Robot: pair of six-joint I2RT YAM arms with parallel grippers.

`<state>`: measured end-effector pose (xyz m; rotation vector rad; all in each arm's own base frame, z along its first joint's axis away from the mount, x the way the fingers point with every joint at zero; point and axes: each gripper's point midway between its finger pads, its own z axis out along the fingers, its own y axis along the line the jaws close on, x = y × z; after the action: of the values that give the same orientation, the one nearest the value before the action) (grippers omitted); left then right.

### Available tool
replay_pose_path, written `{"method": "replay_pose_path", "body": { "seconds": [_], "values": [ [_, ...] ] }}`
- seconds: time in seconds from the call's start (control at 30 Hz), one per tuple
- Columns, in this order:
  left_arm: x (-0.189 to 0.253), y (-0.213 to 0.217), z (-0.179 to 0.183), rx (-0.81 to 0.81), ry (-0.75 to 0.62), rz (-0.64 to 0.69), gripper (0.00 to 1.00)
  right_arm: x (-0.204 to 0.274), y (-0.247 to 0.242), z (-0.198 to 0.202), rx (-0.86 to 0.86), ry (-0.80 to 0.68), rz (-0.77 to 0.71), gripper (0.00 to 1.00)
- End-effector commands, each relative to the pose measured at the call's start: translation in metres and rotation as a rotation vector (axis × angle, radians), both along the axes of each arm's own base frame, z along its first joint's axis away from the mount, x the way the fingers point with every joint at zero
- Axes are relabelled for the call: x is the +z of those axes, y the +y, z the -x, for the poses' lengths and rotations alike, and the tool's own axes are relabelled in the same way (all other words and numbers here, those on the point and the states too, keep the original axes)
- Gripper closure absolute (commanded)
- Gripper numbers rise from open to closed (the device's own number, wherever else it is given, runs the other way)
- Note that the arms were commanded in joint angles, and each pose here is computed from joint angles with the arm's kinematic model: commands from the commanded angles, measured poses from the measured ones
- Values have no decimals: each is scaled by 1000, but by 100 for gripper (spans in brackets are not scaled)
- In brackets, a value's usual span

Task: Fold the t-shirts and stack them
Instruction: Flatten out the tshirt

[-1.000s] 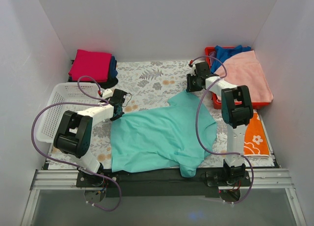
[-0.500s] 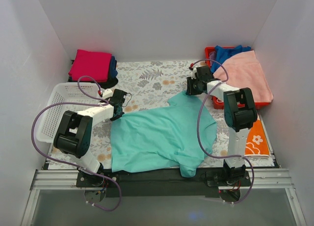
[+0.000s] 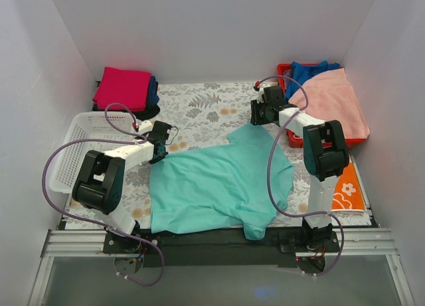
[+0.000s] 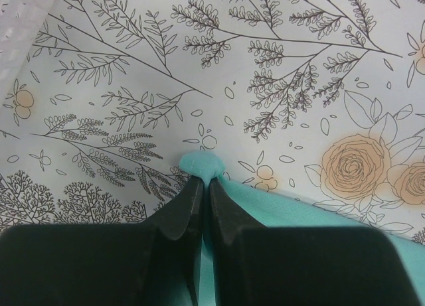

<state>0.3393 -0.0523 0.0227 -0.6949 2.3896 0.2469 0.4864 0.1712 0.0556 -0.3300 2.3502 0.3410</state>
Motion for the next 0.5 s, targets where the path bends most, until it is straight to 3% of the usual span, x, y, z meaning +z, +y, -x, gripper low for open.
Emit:
{"method": "replay_pose_path", "body": {
  "seconds": [0.0,0.23,0.33,0.4,0.47],
  "values": [
    [-5,0,12,-17,34,17,100,-6,-2,-23,-7,-24,59,55],
    [-6,0,13,-19,39,15,100,-37,-6,-32,-5,59,119,56],
    [-7,1,13,-19,42,10,100,-50,-9,-19,-5,98,127,62],
    [-7,1,12,-18,41,11,100,-51,-10,-13,-9,110,126,74],
    [-7,0,12,-18,40,13,100,-51,-17,-6,-37,119,147,76]
  ]
}}
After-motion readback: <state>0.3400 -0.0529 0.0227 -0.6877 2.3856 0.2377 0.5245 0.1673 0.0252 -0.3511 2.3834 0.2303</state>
